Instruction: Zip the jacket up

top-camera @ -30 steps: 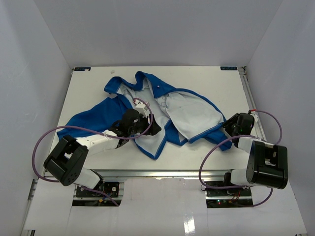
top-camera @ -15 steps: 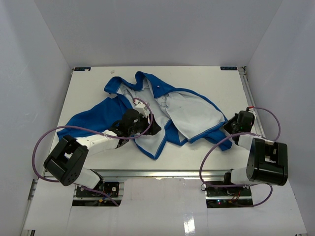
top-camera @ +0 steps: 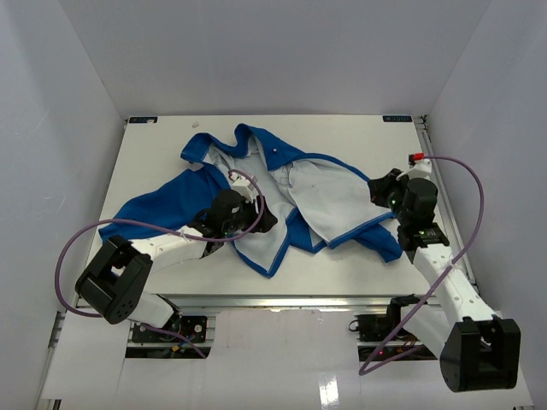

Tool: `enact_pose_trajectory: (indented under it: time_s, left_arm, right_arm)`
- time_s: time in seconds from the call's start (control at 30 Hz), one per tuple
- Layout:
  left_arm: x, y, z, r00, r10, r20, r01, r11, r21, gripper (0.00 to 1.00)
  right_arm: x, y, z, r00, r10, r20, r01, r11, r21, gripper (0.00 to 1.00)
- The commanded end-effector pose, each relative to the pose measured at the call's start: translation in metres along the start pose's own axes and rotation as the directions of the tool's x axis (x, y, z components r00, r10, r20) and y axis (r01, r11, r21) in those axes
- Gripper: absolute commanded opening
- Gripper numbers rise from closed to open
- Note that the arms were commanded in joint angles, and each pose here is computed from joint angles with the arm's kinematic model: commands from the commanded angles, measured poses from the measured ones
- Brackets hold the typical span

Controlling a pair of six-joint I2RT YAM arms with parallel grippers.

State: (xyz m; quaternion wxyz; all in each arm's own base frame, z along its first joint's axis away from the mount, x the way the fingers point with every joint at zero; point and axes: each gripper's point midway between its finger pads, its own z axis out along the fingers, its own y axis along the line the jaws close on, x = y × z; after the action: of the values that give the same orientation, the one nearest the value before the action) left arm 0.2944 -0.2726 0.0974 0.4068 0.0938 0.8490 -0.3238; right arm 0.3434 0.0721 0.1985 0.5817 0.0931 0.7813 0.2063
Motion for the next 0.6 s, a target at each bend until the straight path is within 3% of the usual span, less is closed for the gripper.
enact_pose_trajectory:
  time_s: [0.0,0.03,0.1,0.2,0.4,0.57]
  left_arm:
    - [-0.006,0.003,-0.005,0.999,-0.003,0.033,0.004,1.0,-0.027,0.68]
    - [-0.006,0.003,-0.005,0.999,-0.004,0.033,0.005,0.999,-0.032,0.68]
    - [-0.004,0.005,-0.004,1.0,-0.005,0.028,0.006,0.999,-0.037,0.68]
    - [-0.004,0.004,-0.003,1.0,-0.006,0.025,0.007,0.999,-0.036,0.68]
    - [-0.002,0.005,-0.003,1.0,-0.006,0.017,0.007,0.999,-0.038,0.68]
    - [-0.003,0.003,-0.003,1.0,-0.007,0.019,0.008,1.0,-0.029,0.68]
  right_arm:
    - [0.026,0.014,-0.011,0.998,-0.042,-0.055,0.043,0.999,0.013,0.08]
    - [0.025,0.012,-0.012,0.999,-0.019,-0.042,0.02,0.999,0.034,0.12]
    - [0.02,0.0,-0.013,1.0,0.025,-0.014,-0.023,0.994,0.11,0.33]
    - [0.011,-0.022,-0.01,0.997,0.072,0.009,-0.072,0.967,0.246,0.46]
    - [0.04,-0.053,-0.003,0.973,0.232,0.011,-0.219,0.903,0.369,0.59]
    - [0.058,-0.08,0.0,0.955,0.298,0.007,-0.275,0.873,0.402,0.59]
